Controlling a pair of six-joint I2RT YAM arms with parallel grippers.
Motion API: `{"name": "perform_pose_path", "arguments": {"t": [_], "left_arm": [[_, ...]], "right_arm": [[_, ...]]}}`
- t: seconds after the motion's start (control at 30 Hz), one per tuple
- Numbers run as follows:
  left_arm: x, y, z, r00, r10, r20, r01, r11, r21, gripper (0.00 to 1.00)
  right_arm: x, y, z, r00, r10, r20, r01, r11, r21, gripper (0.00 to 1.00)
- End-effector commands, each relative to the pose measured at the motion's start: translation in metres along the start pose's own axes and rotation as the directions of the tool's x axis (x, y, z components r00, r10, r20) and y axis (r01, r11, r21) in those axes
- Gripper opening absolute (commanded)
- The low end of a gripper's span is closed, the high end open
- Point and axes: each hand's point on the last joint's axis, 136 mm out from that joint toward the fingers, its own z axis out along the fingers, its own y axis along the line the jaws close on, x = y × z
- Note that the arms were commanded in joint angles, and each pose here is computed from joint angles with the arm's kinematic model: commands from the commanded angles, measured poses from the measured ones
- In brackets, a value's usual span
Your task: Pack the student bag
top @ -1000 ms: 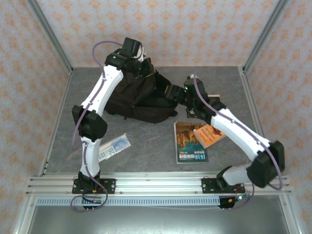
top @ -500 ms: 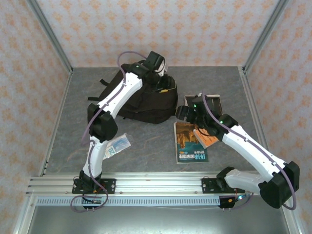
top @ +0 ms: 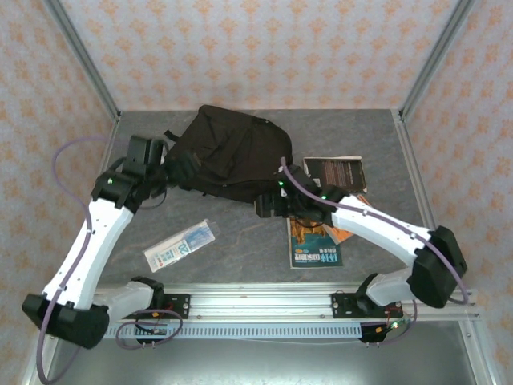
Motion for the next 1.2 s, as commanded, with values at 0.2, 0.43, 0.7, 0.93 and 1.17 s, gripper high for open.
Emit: {"name": "perform_pose_path", "arguments": {"t": [0.2, 0.43, 0.7, 0.93, 1.17], "left_arm": [[0.065, 0.119, 0.072, 0.972, -0.228, -0.050, 0.199, 0.922, -0.333, 0.96], [0.087, 0.132, 0.112, 0.966, -0.232, -0.116, 0.177, 0.916, -0.361, 0.96], [0.120, 0.131, 0.137, 0.939, -0.267, -0.217, 0.196, 0.933, -0.302, 0.94], [0.144, 0.108, 0.138, 0.935, -0.241, -0.260, 0.194, 0.962, -0.194, 0.93], [0.148, 0.056, 0.142, 0.950, -0.147, -0.277, 0.141, 0.989, -0.043, 0.93]], "right_arm": [[0.002, 0.022, 0.021, 0.998, -0.058, -0.034, 0.056, 0.997, -0.059, 0.89], [0.018, 0.016, 0.027, 0.995, -0.059, -0.077, 0.054, 0.996, -0.067, 0.90], [0.029, 0.016, 0.042, 0.993, -0.027, -0.118, 0.017, 0.996, -0.086, 0.90], [0.035, 0.019, 0.062, 0.985, -0.001, -0.170, -0.015, 0.996, -0.091, 0.90], [0.033, 0.030, 0.078, 0.978, 0.031, -0.207, -0.057, 0.991, -0.121, 0.90]]}}
